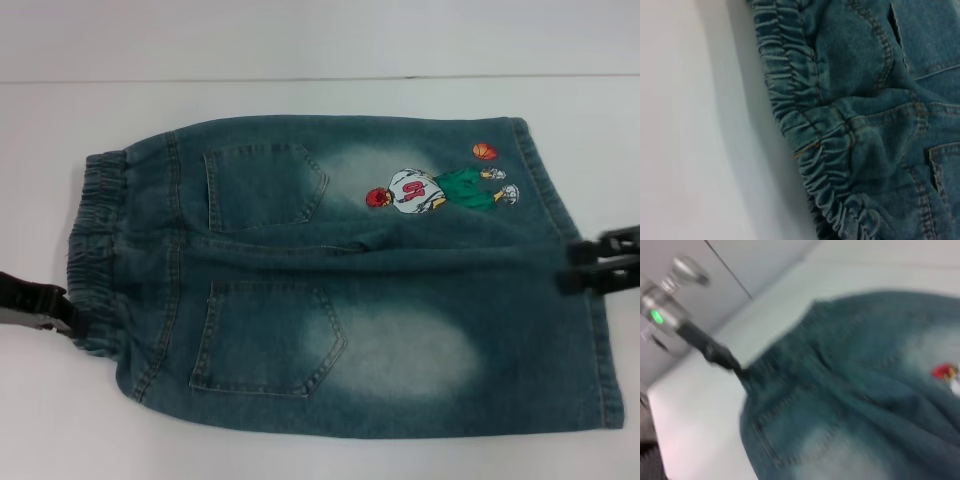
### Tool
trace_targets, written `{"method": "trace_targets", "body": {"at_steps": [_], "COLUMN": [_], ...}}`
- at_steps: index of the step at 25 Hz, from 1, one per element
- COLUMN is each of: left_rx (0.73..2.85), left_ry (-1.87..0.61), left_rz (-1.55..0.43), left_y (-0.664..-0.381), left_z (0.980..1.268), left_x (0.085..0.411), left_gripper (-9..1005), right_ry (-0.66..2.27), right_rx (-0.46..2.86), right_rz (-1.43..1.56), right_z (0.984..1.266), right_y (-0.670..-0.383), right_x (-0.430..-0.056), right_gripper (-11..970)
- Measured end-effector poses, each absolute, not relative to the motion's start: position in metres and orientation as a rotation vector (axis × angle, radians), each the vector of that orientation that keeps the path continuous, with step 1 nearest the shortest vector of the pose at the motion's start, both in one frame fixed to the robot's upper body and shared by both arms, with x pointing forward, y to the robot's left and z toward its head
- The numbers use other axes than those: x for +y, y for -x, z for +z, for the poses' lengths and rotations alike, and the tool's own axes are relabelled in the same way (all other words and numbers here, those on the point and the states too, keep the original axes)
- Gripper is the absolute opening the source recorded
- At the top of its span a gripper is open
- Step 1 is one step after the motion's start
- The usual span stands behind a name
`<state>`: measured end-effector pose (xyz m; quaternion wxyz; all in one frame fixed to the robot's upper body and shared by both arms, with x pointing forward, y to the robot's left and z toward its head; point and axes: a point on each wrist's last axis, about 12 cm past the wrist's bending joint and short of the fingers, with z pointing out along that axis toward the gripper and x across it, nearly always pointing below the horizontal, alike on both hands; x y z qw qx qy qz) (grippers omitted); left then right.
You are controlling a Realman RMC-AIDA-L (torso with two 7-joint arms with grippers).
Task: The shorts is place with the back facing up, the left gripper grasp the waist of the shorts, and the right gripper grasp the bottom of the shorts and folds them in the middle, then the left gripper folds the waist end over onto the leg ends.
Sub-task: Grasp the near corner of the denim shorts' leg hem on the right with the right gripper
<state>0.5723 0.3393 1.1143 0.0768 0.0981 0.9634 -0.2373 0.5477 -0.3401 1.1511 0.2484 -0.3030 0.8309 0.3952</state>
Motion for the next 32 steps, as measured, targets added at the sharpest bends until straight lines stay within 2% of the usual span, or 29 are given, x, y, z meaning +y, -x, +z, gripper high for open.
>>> {"method": "trace_targets", "body": {"at_steps": [3, 6, 14, 32], "left_rx": [2.883, 2.870, 2.844, 2.836], "left_ry": [-0.305, -0.314, -0.339, -0.355], "left_rz": [-0.709, -0.699, -0.695, -0.686], "left_y": [-0.575, -0.577, -0.582, -0.586], "left_z": [1.118, 1.123, 1.130, 1.136], "left_x": [0.339, 0.339, 0.334, 0.334], "left_gripper": [106, 48, 41, 41], "right_ry": [0.894, 0.951, 1.097, 1.187], "right_rx": [2.394, 2.567, 2.748, 2.892], "right_rz": [0.980, 0.858, 0.834, 0.845], "right_z": [1.167, 1.170, 1.147, 1.128], "right_y": [-0.547, -0.546, -0.538, -0.535], "right_x": [-0.346, -0.350, -0.342, -0.332], "right_gripper": [798, 798, 797, 795]}}
